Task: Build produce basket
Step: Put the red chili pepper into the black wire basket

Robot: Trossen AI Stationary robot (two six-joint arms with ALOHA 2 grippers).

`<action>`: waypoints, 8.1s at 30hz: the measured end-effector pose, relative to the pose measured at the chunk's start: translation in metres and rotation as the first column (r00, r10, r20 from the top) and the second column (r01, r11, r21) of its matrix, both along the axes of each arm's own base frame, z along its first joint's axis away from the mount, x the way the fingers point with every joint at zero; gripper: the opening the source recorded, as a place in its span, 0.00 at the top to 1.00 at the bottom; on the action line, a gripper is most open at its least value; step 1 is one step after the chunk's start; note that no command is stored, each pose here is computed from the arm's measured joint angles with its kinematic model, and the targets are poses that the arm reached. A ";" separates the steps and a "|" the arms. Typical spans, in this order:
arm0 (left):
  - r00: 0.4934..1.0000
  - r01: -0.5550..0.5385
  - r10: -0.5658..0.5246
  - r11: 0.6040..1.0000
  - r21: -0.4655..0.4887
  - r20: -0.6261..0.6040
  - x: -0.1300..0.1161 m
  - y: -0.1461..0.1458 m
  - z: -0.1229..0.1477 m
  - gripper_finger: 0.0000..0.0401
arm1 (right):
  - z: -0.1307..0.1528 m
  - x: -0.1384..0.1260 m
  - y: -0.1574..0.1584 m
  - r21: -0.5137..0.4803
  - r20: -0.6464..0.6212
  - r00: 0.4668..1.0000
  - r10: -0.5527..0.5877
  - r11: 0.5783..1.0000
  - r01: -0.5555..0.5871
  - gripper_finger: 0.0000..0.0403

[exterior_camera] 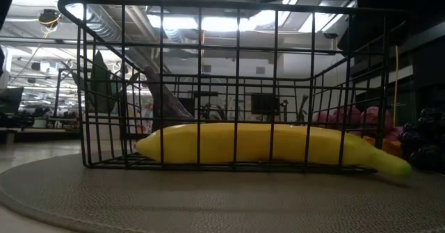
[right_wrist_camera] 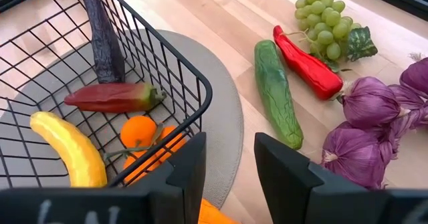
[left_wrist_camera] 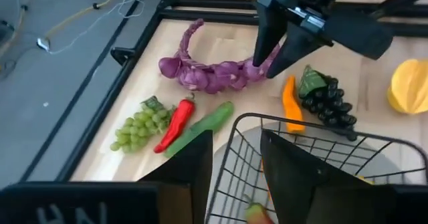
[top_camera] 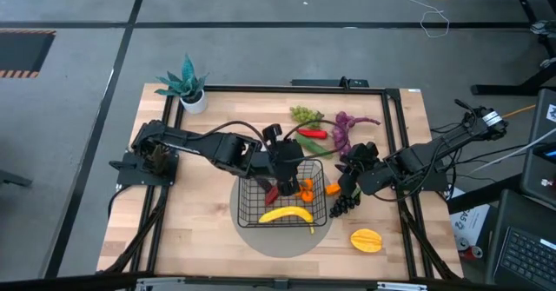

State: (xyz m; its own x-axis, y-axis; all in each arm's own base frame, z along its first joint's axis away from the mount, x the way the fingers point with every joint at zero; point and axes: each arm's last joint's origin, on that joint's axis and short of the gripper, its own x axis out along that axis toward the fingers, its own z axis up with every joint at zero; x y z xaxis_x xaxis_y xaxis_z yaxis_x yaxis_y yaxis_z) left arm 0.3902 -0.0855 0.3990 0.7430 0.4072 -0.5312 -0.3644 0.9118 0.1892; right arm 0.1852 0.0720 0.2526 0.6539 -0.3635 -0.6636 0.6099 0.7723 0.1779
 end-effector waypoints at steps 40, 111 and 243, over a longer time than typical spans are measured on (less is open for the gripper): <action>0.997 -0.071 0.071 0.997 -0.009 -0.036 -0.198 0.035 -0.003 0.70 | 0.002 0.001 -0.002 -0.076 0.031 0.999 -0.032 0.997 0.034 0.67; 0.820 0.295 -0.196 0.950 -0.105 0.538 -0.285 0.084 -0.240 0.70 | 0.002 0.000 -0.003 -0.115 0.052 0.997 -0.062 0.991 0.068 0.67; 0.821 0.294 -0.195 0.950 -0.104 0.536 -0.285 0.084 -0.240 0.70 | -0.088 0.114 -0.213 0.355 -0.597 0.761 0.255 0.934 -0.035 0.67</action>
State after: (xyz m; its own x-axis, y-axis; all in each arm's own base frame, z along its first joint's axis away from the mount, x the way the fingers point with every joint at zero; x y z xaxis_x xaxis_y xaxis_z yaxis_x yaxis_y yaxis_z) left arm 0.1051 -0.0012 0.1590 0.9897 0.1124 -0.0889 -0.1236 0.9835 -0.1323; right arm 0.2996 -0.1412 0.1651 0.0800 -0.0073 -0.9968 0.5521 0.8329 0.0382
